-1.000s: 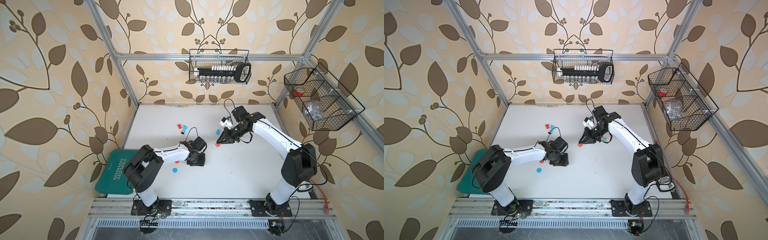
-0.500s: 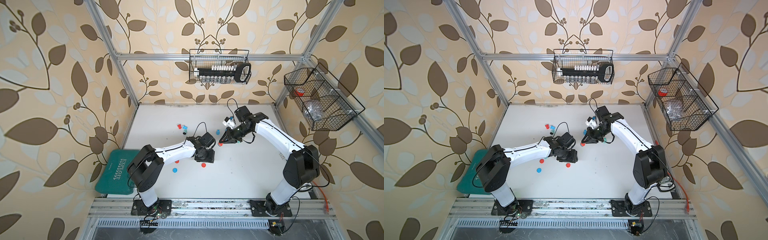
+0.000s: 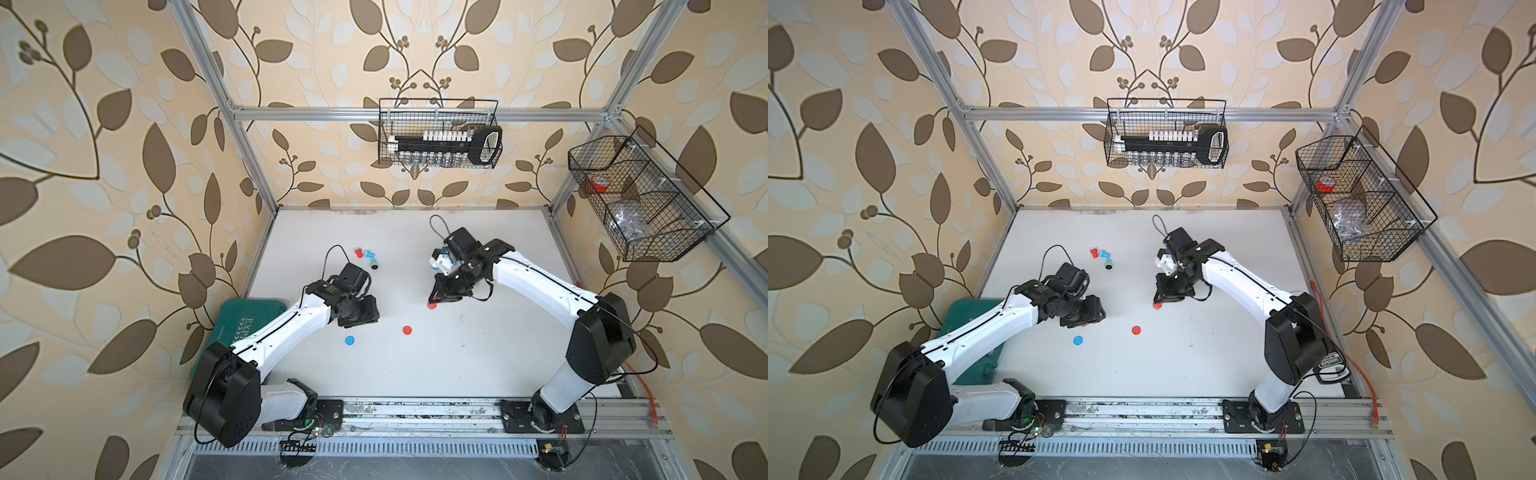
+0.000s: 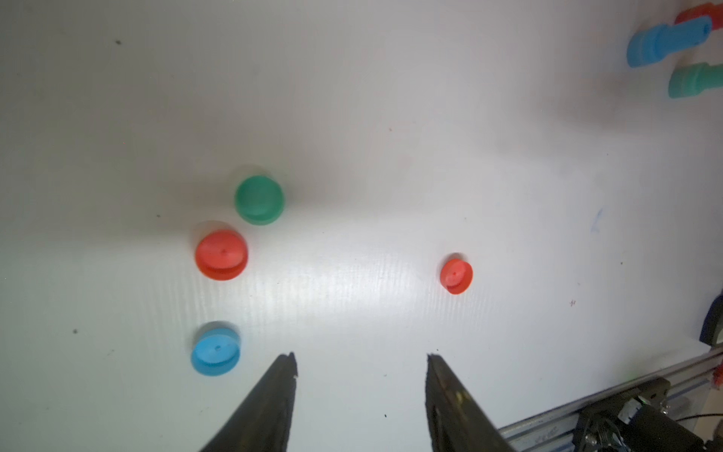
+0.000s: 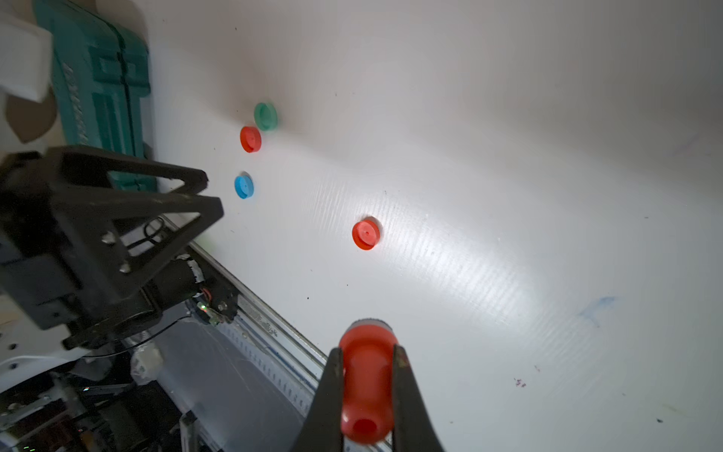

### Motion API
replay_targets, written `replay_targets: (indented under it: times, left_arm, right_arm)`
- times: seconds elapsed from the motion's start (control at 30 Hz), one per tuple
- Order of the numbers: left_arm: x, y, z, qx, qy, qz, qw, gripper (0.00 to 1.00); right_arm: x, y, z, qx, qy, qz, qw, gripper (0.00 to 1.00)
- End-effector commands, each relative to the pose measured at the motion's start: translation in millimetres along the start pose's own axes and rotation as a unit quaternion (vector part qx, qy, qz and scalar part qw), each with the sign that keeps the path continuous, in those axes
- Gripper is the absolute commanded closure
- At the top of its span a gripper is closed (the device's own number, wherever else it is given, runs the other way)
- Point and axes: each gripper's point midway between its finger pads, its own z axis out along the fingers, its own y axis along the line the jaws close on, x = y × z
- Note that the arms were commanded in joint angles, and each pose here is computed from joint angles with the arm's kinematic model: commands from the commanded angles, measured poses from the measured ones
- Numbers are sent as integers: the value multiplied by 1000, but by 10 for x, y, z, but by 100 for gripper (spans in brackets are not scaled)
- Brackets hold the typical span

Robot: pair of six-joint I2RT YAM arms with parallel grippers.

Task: Close the stamp cap
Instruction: Move the cover to the center of the board, then close the cover of the stamp.

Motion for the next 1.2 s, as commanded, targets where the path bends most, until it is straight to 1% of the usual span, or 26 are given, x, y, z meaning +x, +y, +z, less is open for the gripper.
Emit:
replay_targets:
  times: [0.0, 0.13, 0.23, 0.43, 0.63, 1.17]
  left_arm:
    - [52, 119, -53, -11, 11, 7, 1000, 45]
    - [56, 199, -62, -13, 8, -6, 1000, 46]
    - [67, 259, -77, -9, 2, -21, 1000, 46]
    - [100, 348, -65, -8, 2, -39, 999, 46]
    - [82, 362, -92, -9, -2, -41, 999, 46]
    - [91, 393, -88, -9, -3, -49, 999, 47]
  right_arm:
    - [25, 64, 251, 63, -22, -15, 998, 96]
    - [103, 150, 513, 95, -28, -32, 995, 96]
    - [143, 165, 659, 104, -26, -36, 994, 96]
    - [181, 17, 1008, 116, -12, -26, 993, 97]
    - [75, 73, 1048, 119, -21, -31, 992, 98]
    - [83, 164, 1132, 110, -8, -42, 993, 98]
